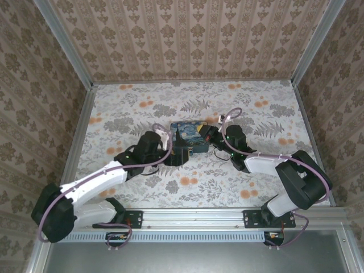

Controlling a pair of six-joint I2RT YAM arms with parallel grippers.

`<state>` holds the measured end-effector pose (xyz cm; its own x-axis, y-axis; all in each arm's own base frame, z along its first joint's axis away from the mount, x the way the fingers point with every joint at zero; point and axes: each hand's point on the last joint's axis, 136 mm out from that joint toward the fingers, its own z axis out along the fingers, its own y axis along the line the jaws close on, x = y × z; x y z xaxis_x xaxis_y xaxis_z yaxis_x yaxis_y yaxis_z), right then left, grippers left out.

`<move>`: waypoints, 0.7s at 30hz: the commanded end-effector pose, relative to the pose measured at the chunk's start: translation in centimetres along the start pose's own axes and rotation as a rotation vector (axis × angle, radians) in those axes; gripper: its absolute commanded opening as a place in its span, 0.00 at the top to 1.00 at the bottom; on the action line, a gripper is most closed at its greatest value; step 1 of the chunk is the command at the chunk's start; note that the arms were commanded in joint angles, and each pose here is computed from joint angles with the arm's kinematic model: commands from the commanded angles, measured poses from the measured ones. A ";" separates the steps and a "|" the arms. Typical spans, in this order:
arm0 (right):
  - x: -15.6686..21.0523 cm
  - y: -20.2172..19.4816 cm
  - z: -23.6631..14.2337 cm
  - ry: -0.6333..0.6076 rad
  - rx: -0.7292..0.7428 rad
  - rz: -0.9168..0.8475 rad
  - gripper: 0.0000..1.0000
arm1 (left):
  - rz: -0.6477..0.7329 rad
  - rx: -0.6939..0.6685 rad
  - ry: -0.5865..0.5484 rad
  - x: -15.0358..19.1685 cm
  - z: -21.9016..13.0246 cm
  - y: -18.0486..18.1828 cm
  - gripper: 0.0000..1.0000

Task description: Unlock the padlock with the key

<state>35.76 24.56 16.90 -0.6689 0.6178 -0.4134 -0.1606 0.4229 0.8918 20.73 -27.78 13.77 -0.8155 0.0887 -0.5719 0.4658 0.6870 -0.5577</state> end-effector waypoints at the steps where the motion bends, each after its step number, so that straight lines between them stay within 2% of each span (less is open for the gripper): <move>1: -0.2 -0.3 0.2 0.018 0.017 -0.013 1.00 | 0.114 -0.031 0.007 0.6 1.7 0.1 0.09; 5: -0.3 -0.8 0.8 0.027 -0.009 0.022 1.00 | 0.152 -0.036 0.036 1.5 4.1 0.4 0.12; 15: -0.7 -3.1 1.8 0.017 -0.016 0.093 1.00 | 0.179 -0.022 -0.005 0.7 8.3 1.0 0.17; 21: -1.1 -4.1 2.2 0.011 -0.024 0.128 1.00 | 0.175 -0.068 -0.021 0.3 10.4 2.6 0.20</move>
<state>38.03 23.32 11.88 -0.6973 0.6509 -0.3001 -0.0488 0.3747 0.9259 23.25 -32.35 4.54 -0.7659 0.2325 -0.5994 0.5517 0.7163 -0.4271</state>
